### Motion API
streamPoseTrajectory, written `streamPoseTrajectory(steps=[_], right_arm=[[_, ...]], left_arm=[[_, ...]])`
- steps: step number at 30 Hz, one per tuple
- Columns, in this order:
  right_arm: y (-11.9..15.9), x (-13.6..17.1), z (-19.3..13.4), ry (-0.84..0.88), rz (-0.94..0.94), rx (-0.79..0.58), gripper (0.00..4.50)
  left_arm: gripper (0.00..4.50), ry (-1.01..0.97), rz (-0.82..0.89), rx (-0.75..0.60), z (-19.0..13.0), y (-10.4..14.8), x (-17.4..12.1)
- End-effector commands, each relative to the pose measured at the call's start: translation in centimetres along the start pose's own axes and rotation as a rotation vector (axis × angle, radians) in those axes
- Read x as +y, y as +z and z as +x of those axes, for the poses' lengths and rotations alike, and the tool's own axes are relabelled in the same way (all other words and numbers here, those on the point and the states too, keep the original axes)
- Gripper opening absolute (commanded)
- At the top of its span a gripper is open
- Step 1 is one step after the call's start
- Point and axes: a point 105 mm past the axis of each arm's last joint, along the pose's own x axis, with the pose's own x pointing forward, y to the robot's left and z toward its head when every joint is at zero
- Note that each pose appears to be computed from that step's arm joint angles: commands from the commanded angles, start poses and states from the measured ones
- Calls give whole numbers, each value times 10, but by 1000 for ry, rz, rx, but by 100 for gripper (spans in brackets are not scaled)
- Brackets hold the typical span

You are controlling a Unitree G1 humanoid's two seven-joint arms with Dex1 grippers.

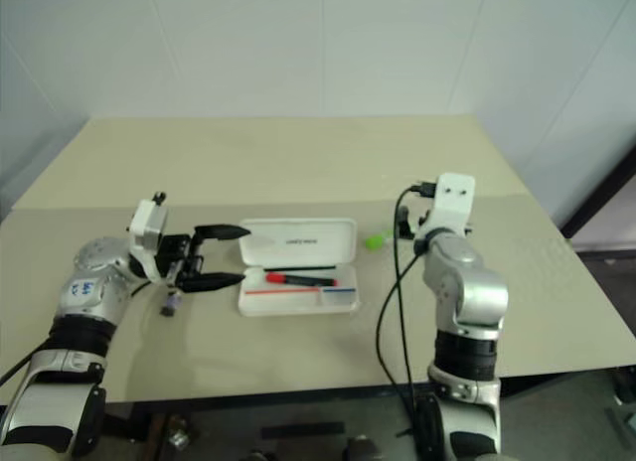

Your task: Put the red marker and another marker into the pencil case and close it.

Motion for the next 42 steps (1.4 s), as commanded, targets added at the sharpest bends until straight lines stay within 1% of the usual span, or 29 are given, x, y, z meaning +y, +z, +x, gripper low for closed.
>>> streamPoseTrajectory(steps=[1,6,10,17,24,31,39,42], right_arm=[[13,2,8,-38,52,-33,448],[13,10,23,-53,122,1,448],[9,14,35,-70,181,54,448],[4,26,50,-122,203,126,448],[0,51,54,-110,228,172,448],[5,69,54,-79,269,192,448],[-2,71,53,-126,292,243,448],[-8,70,52,-153,296,286,448]], left_arm=[[450,-125,52,-17,4,11,-8],[450,-125,56,-18,4,12,-8],[450,-118,60,-17,3,13,-9],[450,-98,63,-8,0,13,-12],[450,-87,64,-5,-1,14,-12],[450,-81,65,-4,-1,14,-12],[450,-78,67,-4,0,14,-13],[450,-77,67,-2,0,14,-13]])
